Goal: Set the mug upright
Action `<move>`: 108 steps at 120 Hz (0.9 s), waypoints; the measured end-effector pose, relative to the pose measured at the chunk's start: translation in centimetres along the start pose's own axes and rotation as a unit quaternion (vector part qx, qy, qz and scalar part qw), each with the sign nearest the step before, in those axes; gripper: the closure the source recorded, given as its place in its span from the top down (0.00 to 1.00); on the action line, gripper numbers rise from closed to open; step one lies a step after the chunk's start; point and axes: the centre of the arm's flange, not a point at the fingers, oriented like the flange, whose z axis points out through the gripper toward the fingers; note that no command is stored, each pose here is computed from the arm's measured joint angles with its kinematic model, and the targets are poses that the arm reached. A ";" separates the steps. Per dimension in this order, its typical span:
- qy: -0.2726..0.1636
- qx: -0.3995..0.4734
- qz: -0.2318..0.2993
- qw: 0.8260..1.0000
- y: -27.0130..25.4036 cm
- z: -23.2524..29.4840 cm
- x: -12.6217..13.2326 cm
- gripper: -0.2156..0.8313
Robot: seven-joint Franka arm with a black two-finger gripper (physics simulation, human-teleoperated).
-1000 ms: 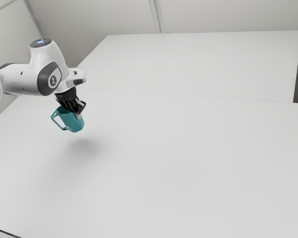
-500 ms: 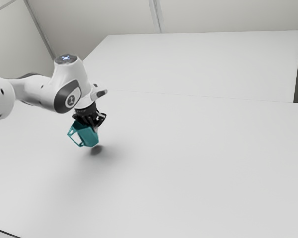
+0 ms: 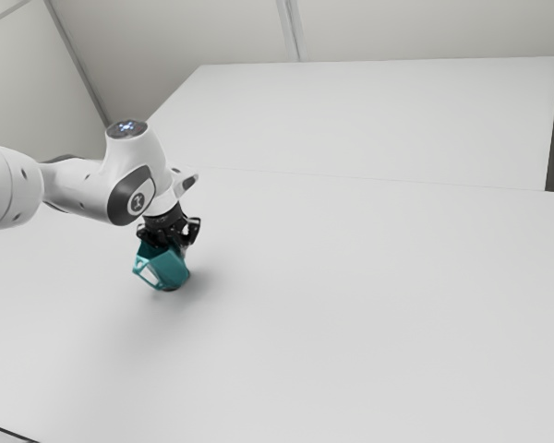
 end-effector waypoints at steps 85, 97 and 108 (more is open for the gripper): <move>0.048 -0.009 -0.022 0.999 2.5 -16.7 1.2 0.77; 0.052 -0.009 0.002 0.999 4.2 -20.9 1.1 0.78; 0.058 -0.011 0.027 0.998 5.6 -24.7 0.9 0.79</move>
